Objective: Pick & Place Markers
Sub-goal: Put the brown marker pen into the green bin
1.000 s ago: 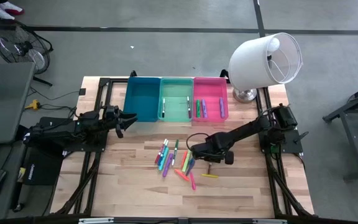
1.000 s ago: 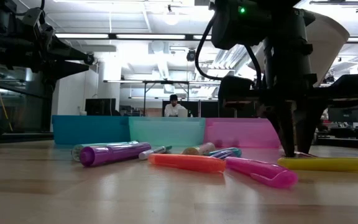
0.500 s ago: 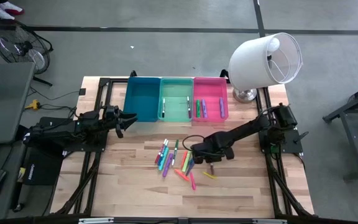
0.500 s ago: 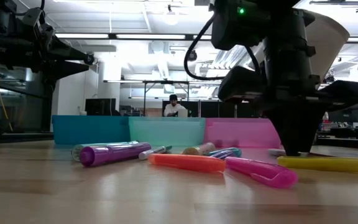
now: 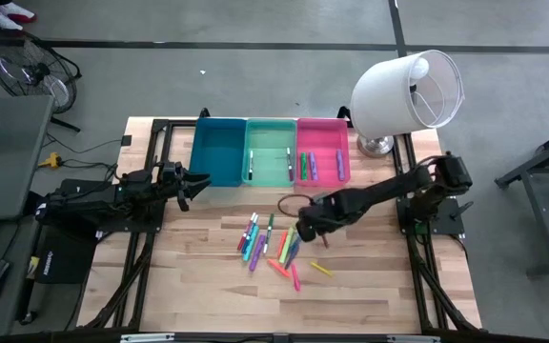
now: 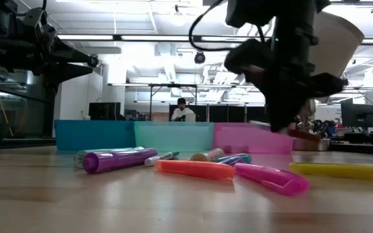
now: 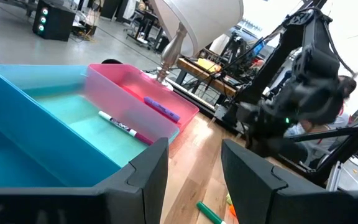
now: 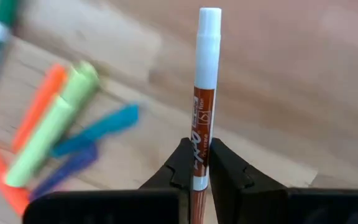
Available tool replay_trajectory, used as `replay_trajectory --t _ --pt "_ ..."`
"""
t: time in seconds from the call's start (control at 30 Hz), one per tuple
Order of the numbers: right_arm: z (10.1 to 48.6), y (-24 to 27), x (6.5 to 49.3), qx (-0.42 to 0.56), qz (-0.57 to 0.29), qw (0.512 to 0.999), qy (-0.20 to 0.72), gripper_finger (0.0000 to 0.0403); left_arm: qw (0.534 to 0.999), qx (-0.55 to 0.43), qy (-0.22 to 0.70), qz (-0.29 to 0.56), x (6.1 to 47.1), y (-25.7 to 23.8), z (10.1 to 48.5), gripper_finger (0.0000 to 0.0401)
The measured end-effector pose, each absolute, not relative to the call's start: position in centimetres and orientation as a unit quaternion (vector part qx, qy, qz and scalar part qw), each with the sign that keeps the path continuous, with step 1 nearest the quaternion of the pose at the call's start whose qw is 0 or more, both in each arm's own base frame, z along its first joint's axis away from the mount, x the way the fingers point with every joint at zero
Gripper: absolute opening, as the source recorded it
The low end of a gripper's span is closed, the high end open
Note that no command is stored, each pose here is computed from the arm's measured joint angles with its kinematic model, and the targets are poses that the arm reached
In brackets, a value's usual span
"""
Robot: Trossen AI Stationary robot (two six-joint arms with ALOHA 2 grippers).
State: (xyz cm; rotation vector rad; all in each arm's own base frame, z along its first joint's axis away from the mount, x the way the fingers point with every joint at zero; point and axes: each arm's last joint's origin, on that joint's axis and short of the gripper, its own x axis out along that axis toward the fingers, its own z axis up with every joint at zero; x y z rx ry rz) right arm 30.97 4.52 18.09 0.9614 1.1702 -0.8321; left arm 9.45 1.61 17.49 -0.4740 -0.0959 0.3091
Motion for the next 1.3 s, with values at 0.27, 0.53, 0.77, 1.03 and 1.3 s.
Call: replay_trajectory --t 0.27,0.53,0.77,1.03,1.3 --pt "21.3 0.2 31.8 0.422 -0.298 0.730 0.448 0.0020 0.959 -0.234 -0.047 0.152 9.4 1.6 17.5 0.0147" --pt "23.1 -4.8 33.4 0.458 -0.250 0.782 0.342 0.0020 0.959 -0.234 -0.047 0.152 9.4 1.6 17.5 0.0147" --pt "24.7 -7.7 34.0 0.469 -0.271 0.790 0.287 0.0020 0.959 -0.234 -0.047 0.152 9.5 1.6 17.5 0.0147" --pt "26.7 -10.8 37.4 0.441 -0.312 0.790 0.291 0.0020 0.959 -0.234 -0.047 0.152 9.5 1.6 17.5 0.0147" --pt "26.1 -14.7 42.8 0.430 -0.340 0.773 0.321 0.0020 0.959 -0.234 -0.047 0.152 9.4 1.6 17.5 0.0147"
